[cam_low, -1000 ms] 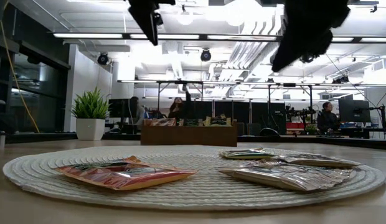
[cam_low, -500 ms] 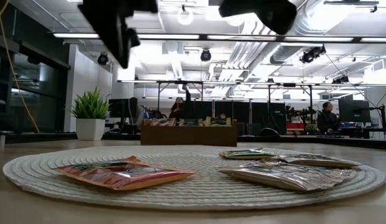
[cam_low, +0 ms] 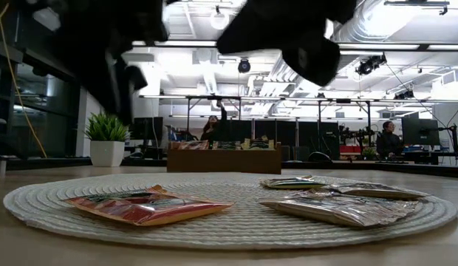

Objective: Pick & Place Tea
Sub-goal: Put the orange tea bag into the left section of the wooden organizer

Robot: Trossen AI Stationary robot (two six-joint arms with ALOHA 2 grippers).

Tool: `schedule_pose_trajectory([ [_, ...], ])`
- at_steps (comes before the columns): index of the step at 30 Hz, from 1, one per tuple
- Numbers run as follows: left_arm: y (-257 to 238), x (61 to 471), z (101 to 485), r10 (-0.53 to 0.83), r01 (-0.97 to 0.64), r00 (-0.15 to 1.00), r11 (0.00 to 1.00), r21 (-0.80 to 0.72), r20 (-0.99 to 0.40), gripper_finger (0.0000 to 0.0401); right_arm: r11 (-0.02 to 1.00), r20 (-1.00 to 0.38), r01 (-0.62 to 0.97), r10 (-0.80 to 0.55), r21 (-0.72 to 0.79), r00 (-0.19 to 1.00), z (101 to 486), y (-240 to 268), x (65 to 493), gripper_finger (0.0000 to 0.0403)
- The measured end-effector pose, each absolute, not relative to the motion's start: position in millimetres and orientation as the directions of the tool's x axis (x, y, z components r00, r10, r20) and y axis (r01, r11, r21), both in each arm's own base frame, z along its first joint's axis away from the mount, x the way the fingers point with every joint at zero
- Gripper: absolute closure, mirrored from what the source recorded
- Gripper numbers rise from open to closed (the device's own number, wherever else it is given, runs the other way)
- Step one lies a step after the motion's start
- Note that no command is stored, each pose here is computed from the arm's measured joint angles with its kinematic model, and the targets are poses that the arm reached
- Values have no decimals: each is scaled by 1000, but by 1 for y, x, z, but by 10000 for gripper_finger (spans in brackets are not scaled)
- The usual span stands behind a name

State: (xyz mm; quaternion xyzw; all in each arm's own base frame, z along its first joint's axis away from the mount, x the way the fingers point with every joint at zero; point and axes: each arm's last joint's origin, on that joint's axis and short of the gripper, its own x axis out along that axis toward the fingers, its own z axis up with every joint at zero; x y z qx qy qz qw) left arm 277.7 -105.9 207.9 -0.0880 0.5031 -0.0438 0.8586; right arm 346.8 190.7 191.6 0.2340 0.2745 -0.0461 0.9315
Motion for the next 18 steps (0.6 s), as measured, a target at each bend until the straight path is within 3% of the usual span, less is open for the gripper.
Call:
schedule_pose_trajectory([
  [10, -121, 268, 182, -279, 91, 546, 957, -275, -790, 240, 928, -701, 257, 7, 271, 713, 182, 240, 392, 403],
  [18, -131, 269, 182, -326, 172, 579, 945, -279, -747, 240, 875, -764, 382, -22, 297, 645, 175, 257, 415, 403],
])
